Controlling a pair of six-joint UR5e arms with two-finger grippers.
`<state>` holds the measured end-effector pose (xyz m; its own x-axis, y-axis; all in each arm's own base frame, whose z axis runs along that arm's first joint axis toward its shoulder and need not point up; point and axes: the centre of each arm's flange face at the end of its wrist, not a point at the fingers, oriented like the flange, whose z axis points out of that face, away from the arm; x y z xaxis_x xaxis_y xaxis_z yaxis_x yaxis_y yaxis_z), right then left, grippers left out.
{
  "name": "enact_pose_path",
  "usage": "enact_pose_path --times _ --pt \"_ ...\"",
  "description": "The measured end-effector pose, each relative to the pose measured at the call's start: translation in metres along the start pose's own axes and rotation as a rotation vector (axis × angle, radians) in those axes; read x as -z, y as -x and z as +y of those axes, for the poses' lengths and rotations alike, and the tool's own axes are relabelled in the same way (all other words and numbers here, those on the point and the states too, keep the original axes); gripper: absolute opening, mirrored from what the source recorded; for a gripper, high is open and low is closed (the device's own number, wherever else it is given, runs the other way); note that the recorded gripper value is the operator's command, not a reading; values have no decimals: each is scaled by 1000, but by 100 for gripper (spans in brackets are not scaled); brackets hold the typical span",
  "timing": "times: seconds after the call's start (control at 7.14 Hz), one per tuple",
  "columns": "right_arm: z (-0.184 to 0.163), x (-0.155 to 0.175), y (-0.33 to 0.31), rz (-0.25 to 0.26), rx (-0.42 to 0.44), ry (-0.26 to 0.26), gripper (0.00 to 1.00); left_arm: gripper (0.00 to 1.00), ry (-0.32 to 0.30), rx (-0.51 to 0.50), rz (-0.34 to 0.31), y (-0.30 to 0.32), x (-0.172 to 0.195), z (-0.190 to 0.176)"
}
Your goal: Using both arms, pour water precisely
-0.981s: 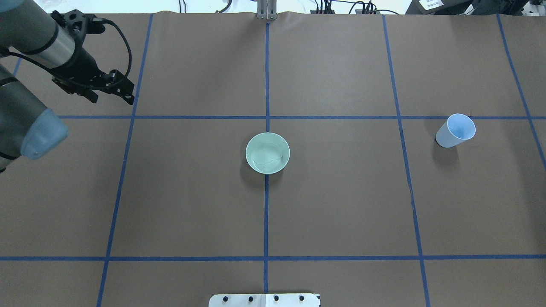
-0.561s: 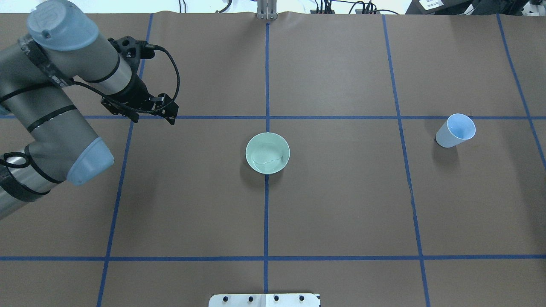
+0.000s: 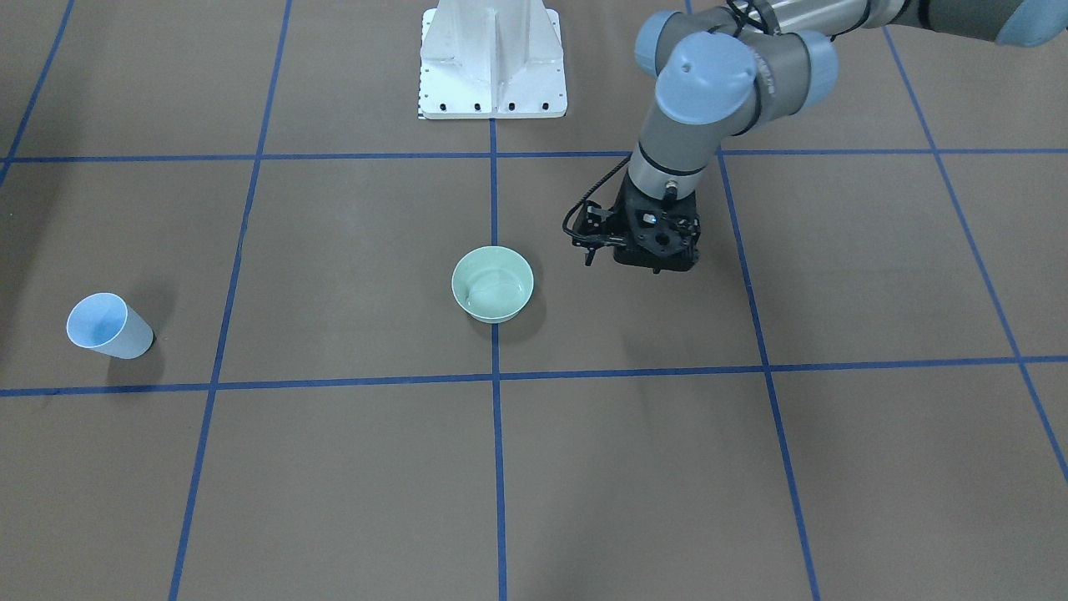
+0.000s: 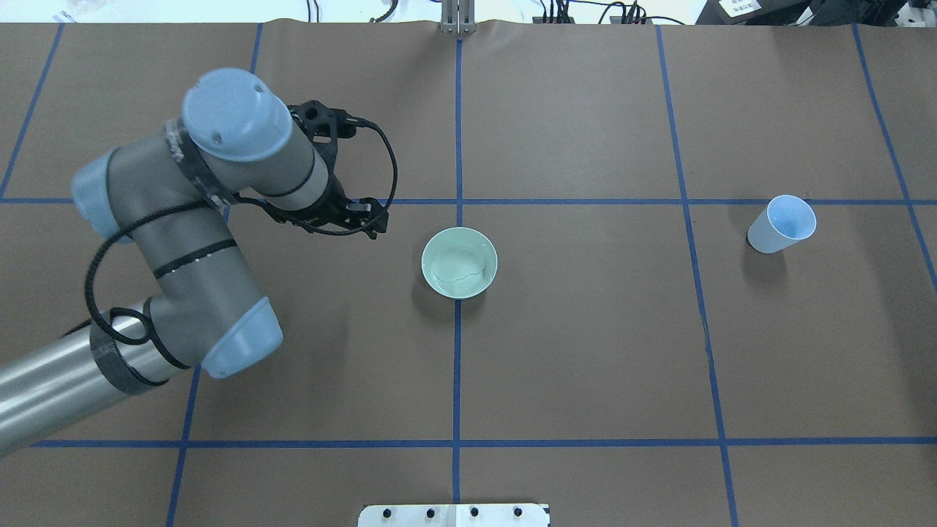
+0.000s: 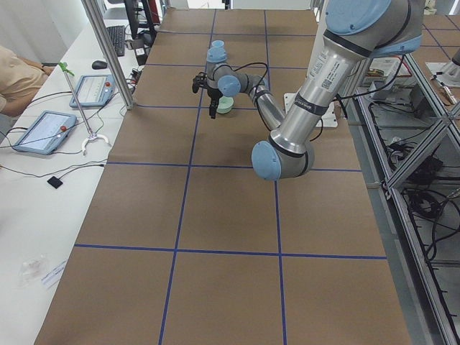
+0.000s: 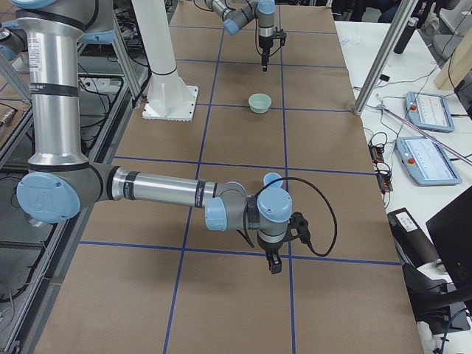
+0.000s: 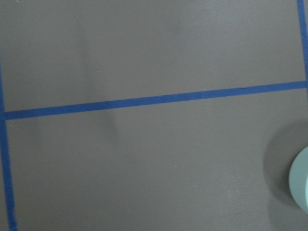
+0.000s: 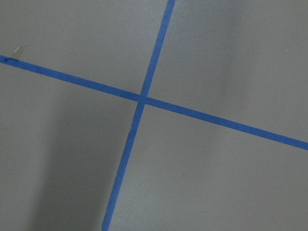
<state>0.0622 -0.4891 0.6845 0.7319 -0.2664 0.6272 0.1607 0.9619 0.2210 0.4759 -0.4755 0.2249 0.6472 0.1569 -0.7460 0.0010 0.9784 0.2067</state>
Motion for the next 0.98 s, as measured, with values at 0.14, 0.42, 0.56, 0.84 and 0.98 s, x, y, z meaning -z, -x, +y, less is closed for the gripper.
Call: enact_pose_path --times 0.14,0.42,0.56,0.84,0.98 --pt "0 1 0 2 2 -1 100 100 -19 -24 0 -27 -18 14" --pt "0 2 1 4 4 -4 100 99 -10 77 2 -69 -41 20" --pt "0 3 1 4 5 -4 100 90 -4 149 -2 -85 -49 15" --pt "1 3 1 7 6 -4 100 52 6 273 -19 -97 -66 11" --pt "2 2 1 13 6 -3 100 1 10 290 -23 -98 -70 11"
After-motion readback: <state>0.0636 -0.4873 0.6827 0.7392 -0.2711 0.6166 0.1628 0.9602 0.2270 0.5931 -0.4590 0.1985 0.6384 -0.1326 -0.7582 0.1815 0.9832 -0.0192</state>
